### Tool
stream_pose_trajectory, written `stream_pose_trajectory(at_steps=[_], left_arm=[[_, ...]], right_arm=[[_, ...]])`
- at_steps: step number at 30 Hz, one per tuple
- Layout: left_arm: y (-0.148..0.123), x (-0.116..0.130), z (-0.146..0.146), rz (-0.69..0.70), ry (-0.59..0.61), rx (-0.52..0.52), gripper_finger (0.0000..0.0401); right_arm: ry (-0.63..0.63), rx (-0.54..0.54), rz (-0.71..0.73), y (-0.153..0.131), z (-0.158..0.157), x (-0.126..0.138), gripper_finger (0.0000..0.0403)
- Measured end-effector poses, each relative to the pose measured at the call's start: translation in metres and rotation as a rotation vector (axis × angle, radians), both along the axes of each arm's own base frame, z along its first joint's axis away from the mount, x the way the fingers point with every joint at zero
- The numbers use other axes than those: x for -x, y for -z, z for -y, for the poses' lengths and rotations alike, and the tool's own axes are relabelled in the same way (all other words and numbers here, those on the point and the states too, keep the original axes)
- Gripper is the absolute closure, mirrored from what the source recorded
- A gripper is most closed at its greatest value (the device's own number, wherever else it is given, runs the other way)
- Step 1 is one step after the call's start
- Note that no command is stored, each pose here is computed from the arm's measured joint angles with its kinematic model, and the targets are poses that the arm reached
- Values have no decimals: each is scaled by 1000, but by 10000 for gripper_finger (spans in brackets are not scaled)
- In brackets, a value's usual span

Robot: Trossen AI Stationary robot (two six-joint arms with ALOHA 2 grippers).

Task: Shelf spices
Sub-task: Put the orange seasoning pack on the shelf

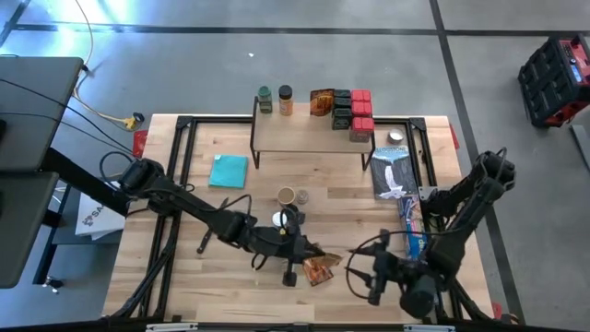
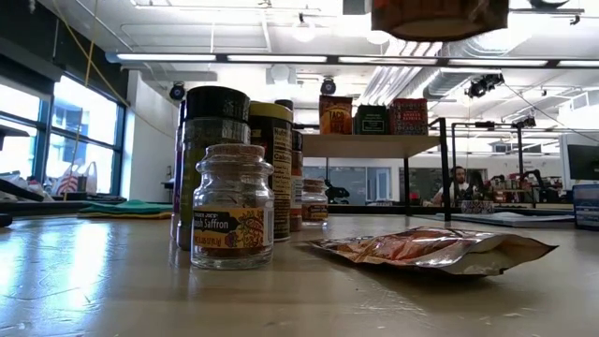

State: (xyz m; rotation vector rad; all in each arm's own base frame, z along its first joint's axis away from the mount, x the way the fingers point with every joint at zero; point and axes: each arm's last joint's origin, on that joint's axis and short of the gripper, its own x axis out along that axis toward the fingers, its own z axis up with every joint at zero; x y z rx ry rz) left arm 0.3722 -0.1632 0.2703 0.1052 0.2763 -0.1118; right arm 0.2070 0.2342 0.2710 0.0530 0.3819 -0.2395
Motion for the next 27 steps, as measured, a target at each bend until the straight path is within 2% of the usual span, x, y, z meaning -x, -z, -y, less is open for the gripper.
stream_pose_trajectory(at_steps=[3, 6, 9, 12, 14, 17, 22, 27], left_arm=[[1, 0, 0, -3, -5, -2, 401], [2, -1, 0, -9, -5, -5, 401], [2, -1, 0, -5, -6, -2, 401], [2, -1, 0, -9, -10, 12, 401], [2, -1, -1, -11, -22, 31, 401], [2, 0, 0, -9, -67, 45, 401], [-3, 2, -6, -1, -115, 57, 401], [-20, 2, -39, 5, -182, 32, 401]], right_arm=[[-28, 33, 3, -4, 4, -12, 215], [-53, 40, -5, -5, 7, -18, 243], [-48, 45, -4, -6, 8, -20, 297], [-22, 86, 8, -6, 10, -20, 371], [12, 124, 29, -7, 10, -18, 392], [43, 137, 49, -7, 10, -17, 388], [20, 139, 49, -9, 7, -12, 384], [12, 107, 97, -27, 9, 6, 351]])
